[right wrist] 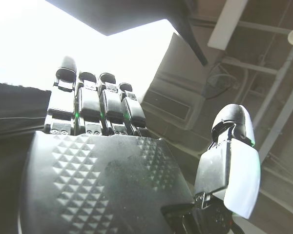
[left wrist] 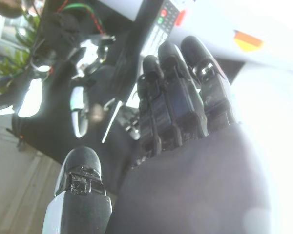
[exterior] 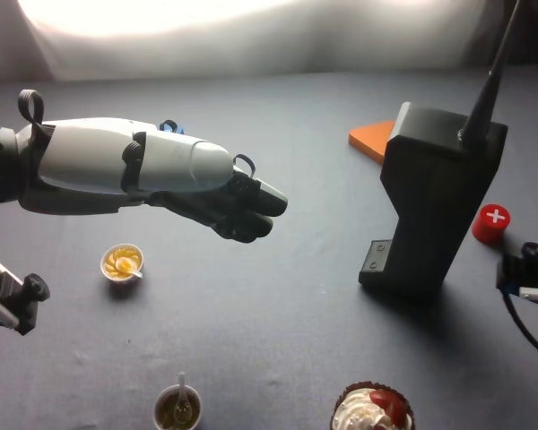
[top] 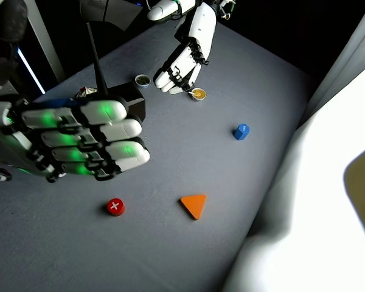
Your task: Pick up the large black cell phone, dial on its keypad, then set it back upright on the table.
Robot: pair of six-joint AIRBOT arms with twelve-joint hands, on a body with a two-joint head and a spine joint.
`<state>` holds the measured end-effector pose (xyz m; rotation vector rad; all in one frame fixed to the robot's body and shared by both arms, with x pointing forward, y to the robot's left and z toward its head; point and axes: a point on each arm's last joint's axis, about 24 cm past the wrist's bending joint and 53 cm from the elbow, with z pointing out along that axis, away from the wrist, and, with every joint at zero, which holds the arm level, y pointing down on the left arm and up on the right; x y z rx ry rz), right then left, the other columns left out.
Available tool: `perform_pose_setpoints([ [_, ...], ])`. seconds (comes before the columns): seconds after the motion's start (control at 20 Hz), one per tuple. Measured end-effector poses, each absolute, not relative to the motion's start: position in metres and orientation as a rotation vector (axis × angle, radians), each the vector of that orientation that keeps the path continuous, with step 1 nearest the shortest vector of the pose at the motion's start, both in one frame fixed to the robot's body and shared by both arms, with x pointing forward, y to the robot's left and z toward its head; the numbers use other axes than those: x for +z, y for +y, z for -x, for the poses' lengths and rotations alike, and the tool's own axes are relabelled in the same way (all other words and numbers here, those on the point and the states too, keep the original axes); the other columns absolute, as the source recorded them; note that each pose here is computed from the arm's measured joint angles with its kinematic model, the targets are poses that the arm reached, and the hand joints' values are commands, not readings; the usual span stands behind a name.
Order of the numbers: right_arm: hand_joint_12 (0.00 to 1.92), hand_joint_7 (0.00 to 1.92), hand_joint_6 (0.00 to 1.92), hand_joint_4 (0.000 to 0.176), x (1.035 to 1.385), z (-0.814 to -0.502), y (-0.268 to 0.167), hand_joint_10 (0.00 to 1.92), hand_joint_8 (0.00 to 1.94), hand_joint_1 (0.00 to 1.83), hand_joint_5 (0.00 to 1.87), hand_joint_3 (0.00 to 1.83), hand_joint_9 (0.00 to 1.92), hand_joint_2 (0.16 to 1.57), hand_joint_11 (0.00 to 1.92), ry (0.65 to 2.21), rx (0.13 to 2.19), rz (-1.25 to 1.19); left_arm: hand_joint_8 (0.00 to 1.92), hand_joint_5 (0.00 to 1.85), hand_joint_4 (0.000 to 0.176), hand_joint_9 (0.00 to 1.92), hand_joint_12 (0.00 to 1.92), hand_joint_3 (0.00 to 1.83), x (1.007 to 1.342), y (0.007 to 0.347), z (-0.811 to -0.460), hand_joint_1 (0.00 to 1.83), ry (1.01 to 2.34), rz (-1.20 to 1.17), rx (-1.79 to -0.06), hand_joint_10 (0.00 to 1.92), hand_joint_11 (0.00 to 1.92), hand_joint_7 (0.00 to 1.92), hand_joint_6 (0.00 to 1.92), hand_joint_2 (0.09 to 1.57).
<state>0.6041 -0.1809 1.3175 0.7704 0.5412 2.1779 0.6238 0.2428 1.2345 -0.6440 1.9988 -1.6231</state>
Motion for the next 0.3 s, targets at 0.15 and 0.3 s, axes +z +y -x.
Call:
perform_pose_setpoints([
  [0.15, 0.49, 0.10, 0.00, 0.000, 1.328, -0.595, -0.190, 0.01, 0.00, 0.13, 0.05, 0.00, 0.10, 0.92, 0.00, 0.541, 2.172, -0.761, 0.00, 0.43, 0.000, 0.51, 0.87, 0.00, 1.237, 0.242, -0.624, 0.01, 1.993, 0.639, -1.629, 0.00, 0.13, 0.56, 0.00, 1.17],
  [0.3, 0.53, 0.12, 0.00, 0.002, 1.339, -0.588, -0.201, 0.00, 0.00, 0.16, 0.09, 0.00, 0.13, 0.92, 0.00, 0.537, 2.157, -0.752, 0.00, 0.42, 0.000, 0.51, 0.87, 0.00, 1.236, 0.242, -0.624, 0.00, 1.994, 0.639, -1.627, 0.00, 0.13, 0.55, 0.00, 1.17],
])
